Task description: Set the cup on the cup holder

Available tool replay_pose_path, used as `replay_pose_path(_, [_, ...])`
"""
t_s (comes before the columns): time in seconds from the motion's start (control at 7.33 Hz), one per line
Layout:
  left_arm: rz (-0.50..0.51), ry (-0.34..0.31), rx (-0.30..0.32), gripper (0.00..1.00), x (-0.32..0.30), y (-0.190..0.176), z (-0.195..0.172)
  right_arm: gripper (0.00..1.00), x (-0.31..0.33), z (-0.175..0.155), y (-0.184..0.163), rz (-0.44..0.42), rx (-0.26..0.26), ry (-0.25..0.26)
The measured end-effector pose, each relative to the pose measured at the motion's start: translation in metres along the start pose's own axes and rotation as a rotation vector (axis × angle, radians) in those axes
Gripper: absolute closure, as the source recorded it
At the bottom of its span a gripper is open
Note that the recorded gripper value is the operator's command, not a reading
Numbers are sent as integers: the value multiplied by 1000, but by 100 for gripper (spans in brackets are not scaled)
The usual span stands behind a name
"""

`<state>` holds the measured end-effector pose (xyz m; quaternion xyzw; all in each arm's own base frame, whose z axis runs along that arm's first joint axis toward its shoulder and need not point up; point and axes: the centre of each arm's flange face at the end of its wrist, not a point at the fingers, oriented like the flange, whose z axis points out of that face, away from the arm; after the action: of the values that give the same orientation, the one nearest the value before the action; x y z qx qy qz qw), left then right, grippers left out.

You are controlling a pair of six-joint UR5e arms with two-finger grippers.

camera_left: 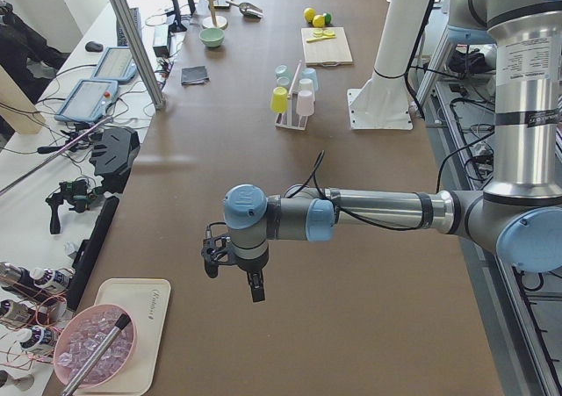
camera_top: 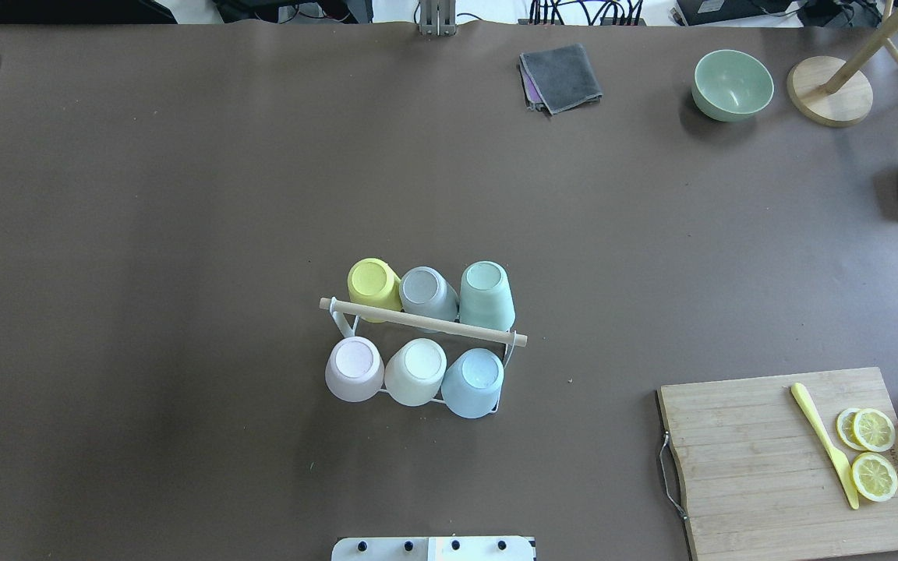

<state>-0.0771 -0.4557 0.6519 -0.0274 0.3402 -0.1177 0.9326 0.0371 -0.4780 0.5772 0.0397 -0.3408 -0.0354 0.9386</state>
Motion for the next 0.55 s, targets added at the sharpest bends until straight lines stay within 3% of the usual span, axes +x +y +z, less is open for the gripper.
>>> replay_pose_path(0.55, [21, -9, 24, 2, -1, -4, 3, 0, 0, 21, 2, -1, -46, 31])
